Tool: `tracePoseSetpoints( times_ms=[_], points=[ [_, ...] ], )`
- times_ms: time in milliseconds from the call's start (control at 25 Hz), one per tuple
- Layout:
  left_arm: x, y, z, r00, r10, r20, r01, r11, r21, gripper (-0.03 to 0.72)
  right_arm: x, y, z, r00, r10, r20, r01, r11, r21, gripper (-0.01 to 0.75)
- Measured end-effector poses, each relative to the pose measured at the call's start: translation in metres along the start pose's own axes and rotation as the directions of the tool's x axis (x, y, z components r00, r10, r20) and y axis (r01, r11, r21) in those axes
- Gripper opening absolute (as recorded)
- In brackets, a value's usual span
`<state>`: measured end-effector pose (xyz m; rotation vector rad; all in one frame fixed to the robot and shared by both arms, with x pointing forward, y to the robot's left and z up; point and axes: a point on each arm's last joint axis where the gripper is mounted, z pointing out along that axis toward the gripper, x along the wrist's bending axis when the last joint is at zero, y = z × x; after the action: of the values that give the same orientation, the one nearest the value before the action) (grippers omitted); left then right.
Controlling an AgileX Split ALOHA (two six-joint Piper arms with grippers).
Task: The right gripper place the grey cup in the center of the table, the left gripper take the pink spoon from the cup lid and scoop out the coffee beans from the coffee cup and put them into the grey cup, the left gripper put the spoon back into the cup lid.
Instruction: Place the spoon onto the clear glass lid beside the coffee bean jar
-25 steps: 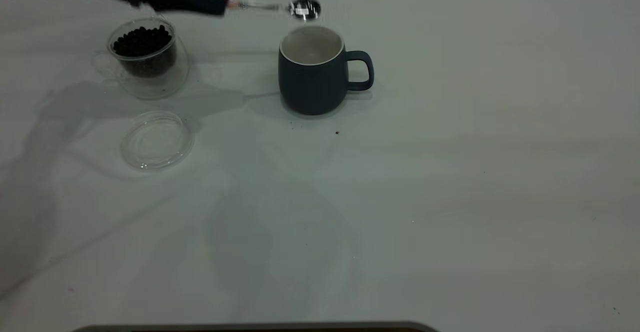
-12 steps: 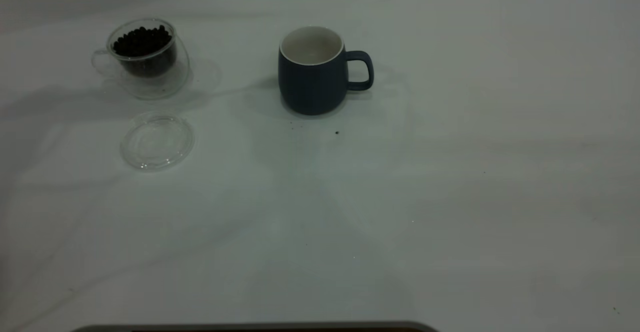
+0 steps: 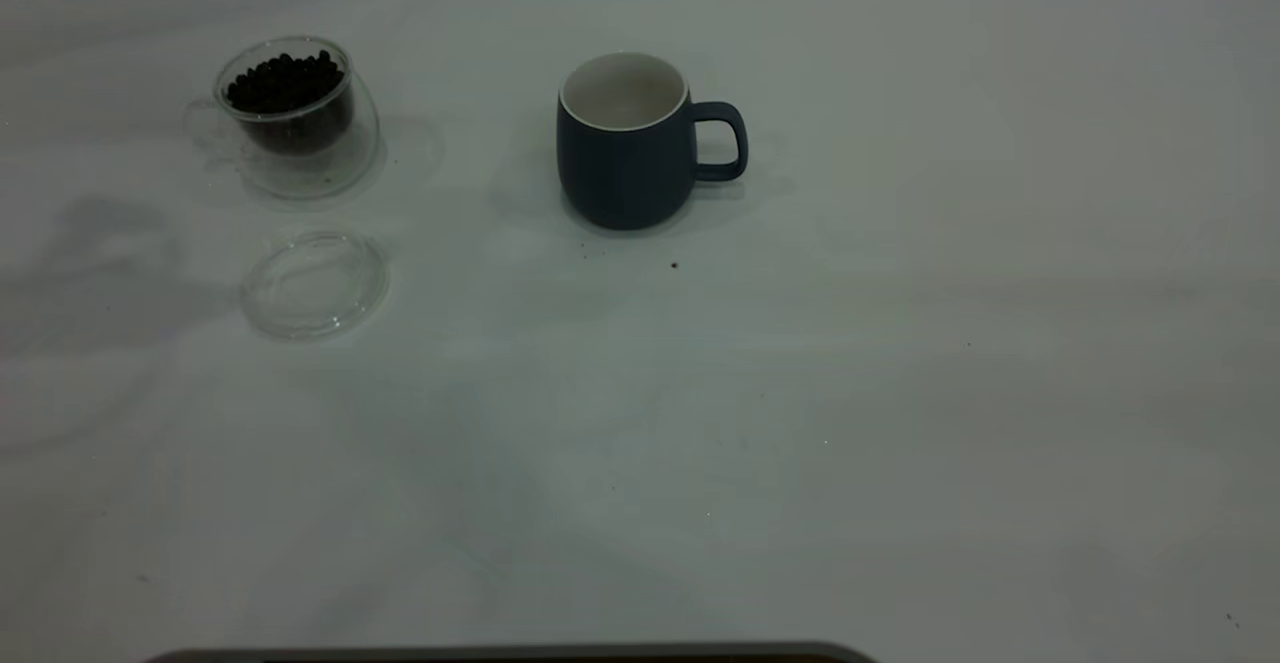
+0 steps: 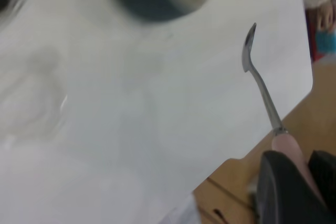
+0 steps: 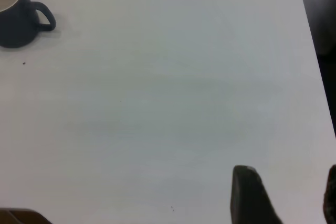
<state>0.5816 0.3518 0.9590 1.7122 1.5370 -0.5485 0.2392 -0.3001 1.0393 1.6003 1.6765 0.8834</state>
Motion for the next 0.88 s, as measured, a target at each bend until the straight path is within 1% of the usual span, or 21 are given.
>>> tracePoseSetpoints(
  times_ms=[120,200,280,400,560,720,880],
  points=[
    [0.058,-0.02,0.0,0.989,-0.142,0.035,0.143,0.989,-0.038,0.115,0.0,0.0,0.0,1.0,0.0,0.0,0.0,1.0,0.0,0.374],
    [0.089,-0.03,0.004,0.973,-0.219,0.076,0.223,0.973,-0.054,0.115,0.0,0.0,0.0,1.0,0.0,0.0,0.0,1.0,0.0,0.374],
    [0.112,-0.039,0.019,0.962,-0.253,0.108,0.258,0.966,-0.036,0.115,0.0,0.0,0.0,1.0,0.0,0.0,0.0,1.0,0.0,0.374],
    [0.136,-0.05,0.04,0.955,-0.268,0.123,0.271,0.962,-0.009,0.115,0.0,0.0,0.0,1.0,0.0,0.0,0.0,1.0,0.0,0.374],
    [0.159,-0.059,0.063,0.952,-0.28,0.121,0.286,0.958,-0.032,0.115,0.0,0.0,0.0,1.0,0.0,0.0,0.0,1.0,0.0,0.374],
    [0.172,-0.063,0.074,0.953,-0.282,0.106,0.291,0.954,-0.071,0.115,0.0,0.0,0.0,1.0,0.0,0.0,0.0,1.0,0.0,0.374],
    [0.181,-0.068,0.084,0.951,-0.288,0.115,0.298,0.951,-0.08,0.115,0.0,0.0,0.0,1.0,0.0,0.0,0.0,1.0,0.0,0.374]
  ],
)
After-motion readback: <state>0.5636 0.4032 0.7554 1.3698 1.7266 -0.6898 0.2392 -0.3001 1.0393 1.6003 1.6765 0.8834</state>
